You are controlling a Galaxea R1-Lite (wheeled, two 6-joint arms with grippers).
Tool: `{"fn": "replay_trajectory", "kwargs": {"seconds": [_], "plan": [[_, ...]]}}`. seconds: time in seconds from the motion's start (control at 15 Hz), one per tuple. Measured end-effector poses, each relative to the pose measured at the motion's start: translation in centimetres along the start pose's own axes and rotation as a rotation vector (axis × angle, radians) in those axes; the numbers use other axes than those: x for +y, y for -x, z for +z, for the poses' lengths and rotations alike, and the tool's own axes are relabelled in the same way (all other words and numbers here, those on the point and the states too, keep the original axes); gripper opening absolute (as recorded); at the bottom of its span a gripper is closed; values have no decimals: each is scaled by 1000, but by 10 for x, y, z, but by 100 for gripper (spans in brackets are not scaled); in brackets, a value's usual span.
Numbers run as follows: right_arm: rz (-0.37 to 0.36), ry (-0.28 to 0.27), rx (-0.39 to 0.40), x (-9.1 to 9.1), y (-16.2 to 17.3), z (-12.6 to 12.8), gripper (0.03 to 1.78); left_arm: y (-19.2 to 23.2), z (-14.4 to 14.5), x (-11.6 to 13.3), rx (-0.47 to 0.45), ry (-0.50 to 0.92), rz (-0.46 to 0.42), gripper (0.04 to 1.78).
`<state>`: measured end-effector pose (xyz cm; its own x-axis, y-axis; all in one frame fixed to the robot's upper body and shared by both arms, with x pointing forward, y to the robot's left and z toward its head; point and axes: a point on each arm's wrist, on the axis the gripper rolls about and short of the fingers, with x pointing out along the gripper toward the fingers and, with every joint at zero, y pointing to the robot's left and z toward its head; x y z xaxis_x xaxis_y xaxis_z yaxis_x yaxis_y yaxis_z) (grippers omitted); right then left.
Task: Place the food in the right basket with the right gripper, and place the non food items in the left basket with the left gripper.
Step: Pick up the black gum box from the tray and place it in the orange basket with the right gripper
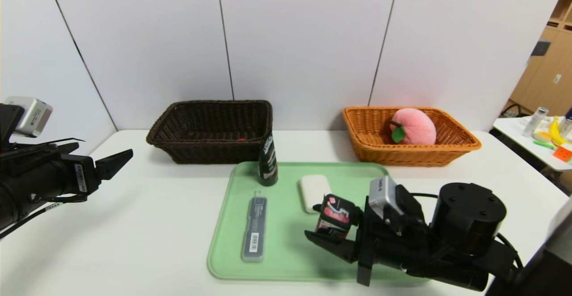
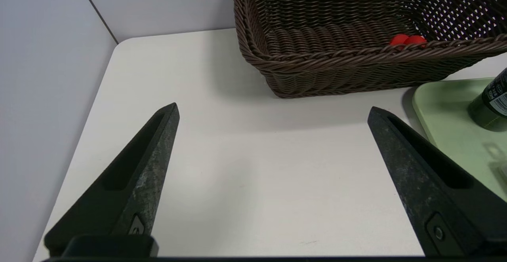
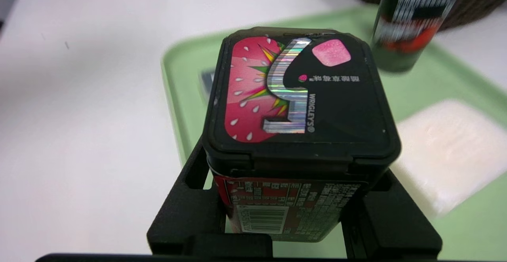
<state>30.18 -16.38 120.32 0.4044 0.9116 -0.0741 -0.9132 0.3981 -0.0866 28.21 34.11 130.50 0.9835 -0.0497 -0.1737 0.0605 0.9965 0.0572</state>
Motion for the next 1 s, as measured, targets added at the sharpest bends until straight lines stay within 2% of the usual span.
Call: {"fn": "replay_trajectory", "kwargs": {"seconds": [0.13, 0.2, 0.33, 0.47, 0.6, 0.73, 1.0], "plan": [[-59, 7, -82, -4, 9, 30, 76, -1, 0, 0, 2, 0, 0, 169], [-103, 13, -108, -12, 15, 44, 76, -1, 0, 0, 4, 0, 0, 169], [-221, 17, -120, -40, 32, 72, 76, -2, 0, 0, 1, -1, -1, 169], [-369, 21, -110, -75, 56, 101, 76, -2, 1, 0, 1, -2, -1, 169], [-510, -6, -55, -103, 78, 124, 76, -1, 1, 0, -3, -3, -2, 169], [-632, -61, 23, -121, 92, 139, 76, 0, 3, 0, -13, -6, 0, 169], [-779, -186, 203, -146, 93, 158, 76, 4, 5, 0, -27, -12, 1, 169]]}}
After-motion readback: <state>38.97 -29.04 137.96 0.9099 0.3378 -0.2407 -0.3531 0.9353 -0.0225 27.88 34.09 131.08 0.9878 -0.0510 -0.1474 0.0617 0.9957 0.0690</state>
